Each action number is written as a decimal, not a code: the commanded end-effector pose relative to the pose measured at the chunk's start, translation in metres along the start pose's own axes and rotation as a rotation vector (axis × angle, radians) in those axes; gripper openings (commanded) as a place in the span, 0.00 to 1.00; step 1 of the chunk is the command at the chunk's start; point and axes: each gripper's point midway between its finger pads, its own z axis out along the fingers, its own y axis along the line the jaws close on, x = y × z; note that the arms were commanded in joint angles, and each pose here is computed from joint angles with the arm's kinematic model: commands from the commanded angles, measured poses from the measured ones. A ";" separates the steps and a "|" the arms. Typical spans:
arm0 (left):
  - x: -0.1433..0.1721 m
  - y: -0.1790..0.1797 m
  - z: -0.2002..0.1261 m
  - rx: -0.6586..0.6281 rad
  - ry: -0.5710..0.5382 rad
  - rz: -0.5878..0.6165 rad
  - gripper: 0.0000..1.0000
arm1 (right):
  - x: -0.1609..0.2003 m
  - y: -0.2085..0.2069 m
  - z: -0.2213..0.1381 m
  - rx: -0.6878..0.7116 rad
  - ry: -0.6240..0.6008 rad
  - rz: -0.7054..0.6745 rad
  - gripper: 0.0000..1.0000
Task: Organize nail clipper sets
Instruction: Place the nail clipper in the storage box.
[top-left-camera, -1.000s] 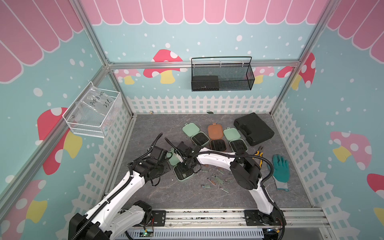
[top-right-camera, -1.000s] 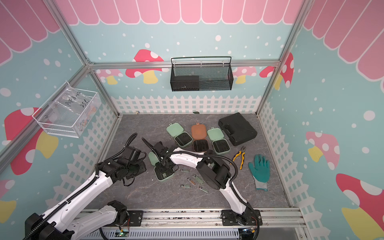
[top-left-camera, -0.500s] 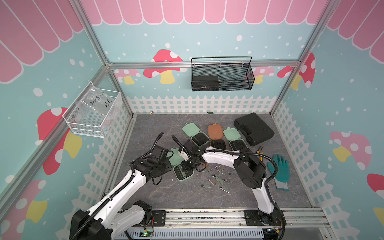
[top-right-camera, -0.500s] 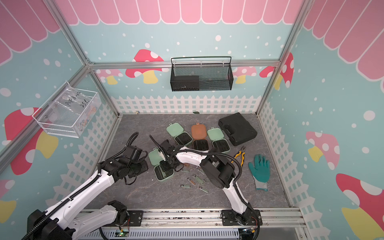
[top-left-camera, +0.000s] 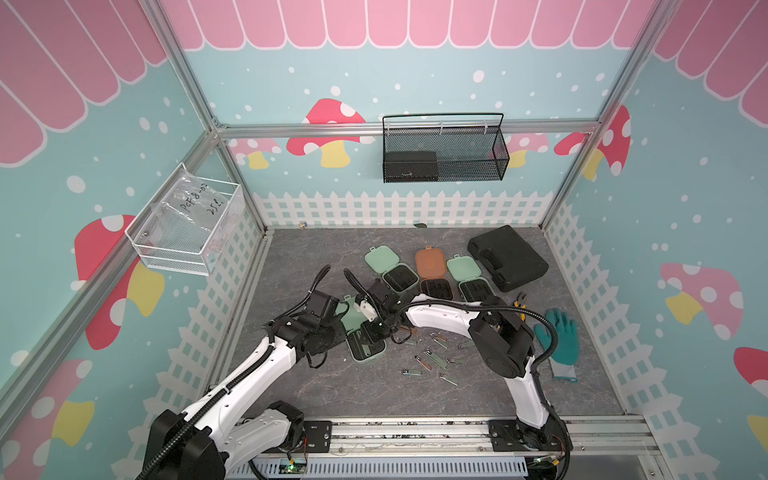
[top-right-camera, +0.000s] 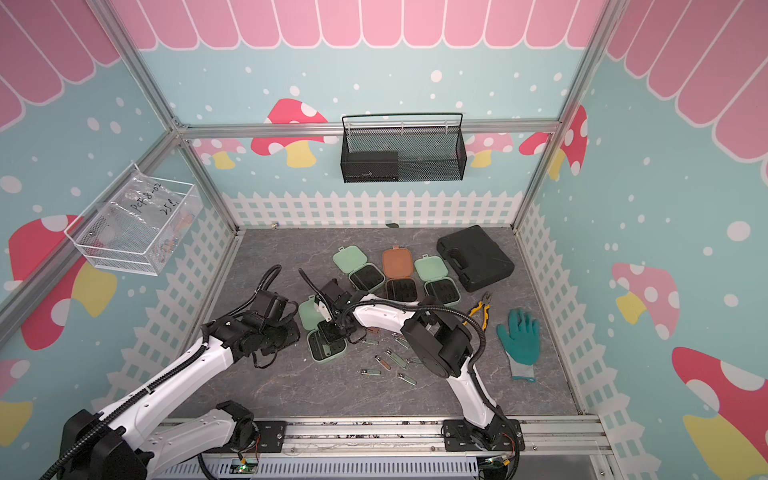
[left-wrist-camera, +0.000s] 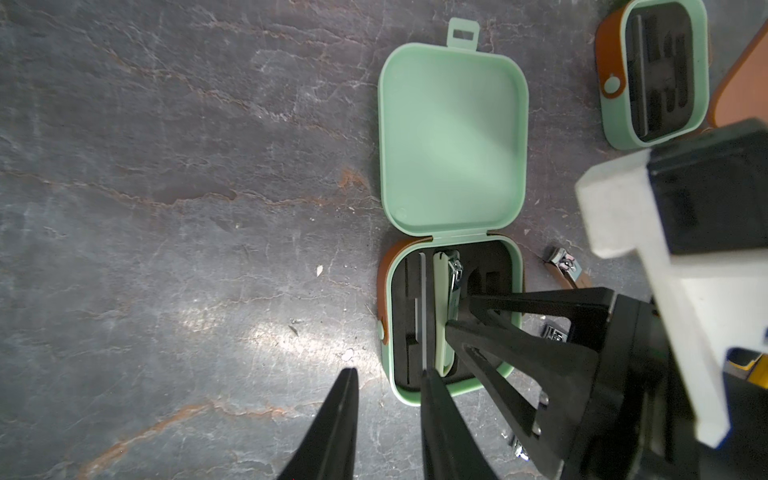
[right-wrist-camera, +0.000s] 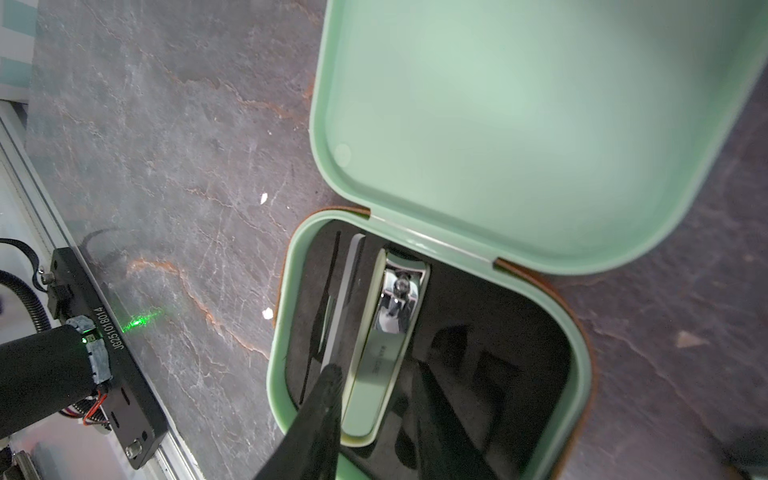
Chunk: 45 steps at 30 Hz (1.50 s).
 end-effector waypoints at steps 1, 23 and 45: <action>0.000 0.001 0.003 0.002 -0.002 0.000 0.30 | 0.002 0.006 -0.005 -0.026 -0.007 0.010 0.32; 0.001 0.003 0.004 -0.002 -0.001 0.000 0.29 | 0.015 -0.005 0.013 -0.049 0.023 0.056 0.25; 0.001 0.002 0.007 0.000 0.004 0.002 0.29 | 0.021 -0.007 0.025 -0.072 0.050 0.078 0.26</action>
